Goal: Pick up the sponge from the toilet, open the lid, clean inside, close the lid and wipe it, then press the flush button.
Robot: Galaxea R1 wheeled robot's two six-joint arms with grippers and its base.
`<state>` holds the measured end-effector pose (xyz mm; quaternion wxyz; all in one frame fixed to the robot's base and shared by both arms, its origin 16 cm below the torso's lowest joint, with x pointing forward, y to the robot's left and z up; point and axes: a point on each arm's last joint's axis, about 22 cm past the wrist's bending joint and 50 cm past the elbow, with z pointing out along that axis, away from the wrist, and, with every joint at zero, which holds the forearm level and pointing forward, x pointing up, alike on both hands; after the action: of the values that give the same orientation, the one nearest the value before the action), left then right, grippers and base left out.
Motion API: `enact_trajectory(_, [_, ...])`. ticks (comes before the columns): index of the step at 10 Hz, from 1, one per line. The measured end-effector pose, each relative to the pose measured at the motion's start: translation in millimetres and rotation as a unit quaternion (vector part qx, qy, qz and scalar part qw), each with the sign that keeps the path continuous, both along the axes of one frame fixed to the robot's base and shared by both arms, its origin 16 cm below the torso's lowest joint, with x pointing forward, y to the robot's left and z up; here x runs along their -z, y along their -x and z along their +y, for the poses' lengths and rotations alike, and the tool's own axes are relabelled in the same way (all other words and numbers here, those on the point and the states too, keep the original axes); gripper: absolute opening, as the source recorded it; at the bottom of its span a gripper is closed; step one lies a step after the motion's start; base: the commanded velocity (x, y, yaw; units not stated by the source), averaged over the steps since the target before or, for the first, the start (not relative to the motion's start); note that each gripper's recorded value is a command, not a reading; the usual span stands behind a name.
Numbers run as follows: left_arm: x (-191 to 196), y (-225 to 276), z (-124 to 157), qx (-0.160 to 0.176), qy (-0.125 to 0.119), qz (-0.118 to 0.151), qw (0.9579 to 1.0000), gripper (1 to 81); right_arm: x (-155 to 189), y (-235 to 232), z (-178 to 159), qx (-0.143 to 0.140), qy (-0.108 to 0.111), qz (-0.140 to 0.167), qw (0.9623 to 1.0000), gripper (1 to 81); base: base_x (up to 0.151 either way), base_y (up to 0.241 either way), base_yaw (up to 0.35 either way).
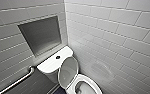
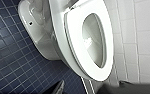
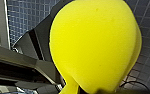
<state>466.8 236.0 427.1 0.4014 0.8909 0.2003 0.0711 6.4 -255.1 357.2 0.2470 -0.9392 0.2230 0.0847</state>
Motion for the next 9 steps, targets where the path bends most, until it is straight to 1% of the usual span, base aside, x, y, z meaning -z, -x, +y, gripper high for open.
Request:
enact_trajectory(1, [1, -15, 12, -0.033, -0.001, 0.014, 0.9993, 81.1, 1, 1, 1, 0.003, 0.001, -0.005, 1.0, 1.0, 0.0, 0.0, 0.0])
enact_trajectory(2, [1, -32, 27, -0.069, -0.004, 0.025, 0.9973, 81.1, 0, 6, 6, 0.005, -0.001, -0.004, 1.0, 1.0, 0.0, 0.0, 0.0])
enact_trajectory(3, [-1, -51, 41, -0.109, -0.001, 0.037, 0.9934, 81.1, 1, 9, 14, 0.007, -0.004, -0.004, 1.0, 1.0, 0.0, 0.0, 0.0])
enact_trajectory(4, [-6, -69, 49, -0.141, 0.009, 0.043, 0.9891, 81.1, 1, 10, 19, 0.008, -0.007, -0.004, 0.9999, 1.0, 0.0, 0.0, 0.0])
enact_trajectory(5, [-14, -89, 53, -0.162, 0.021, 0.041, 0.9857, 81.1, 1, 10, 18, 0.008, -0.006, -0.004, 0.9999, 1.0, 0.0, 0.0, 0.0])
enact_trajectory(6, [-22, -105, 55, -0.172, 0.028, 0.036, 0.9841, 81.1, 1, 10, 15, 0.007, -0.004, -0.004, 1.0, 1.0, 0.0, 0.0, 0.0])
enact_trajectory(7, [-28, -118, 57, -0.187, 0.035, 0.035, 0.9812, 81.1, 1, 10, 14, 0.007, -0.004, -0.004, 1.0, 1.0, 0.0, 0.0, 0.0])
enact_trajectory(8, [-29, -122, 61, -0.209, 0.042, 0.044, 0.976, 81.1, 1, 11, 15, 0.008, -0.004, -0.004, 1.0, 1.0, 0.0, 0.0, 0.0])
enact_trajectory(9, [-26, -125, 66, -0.235, 0.049, 0.057, 0.969, 81.1, 2, 10, 14, 0.007, -0.003, -0.004, 1.0, 1.0, 0.0, 0.0, 0.0])
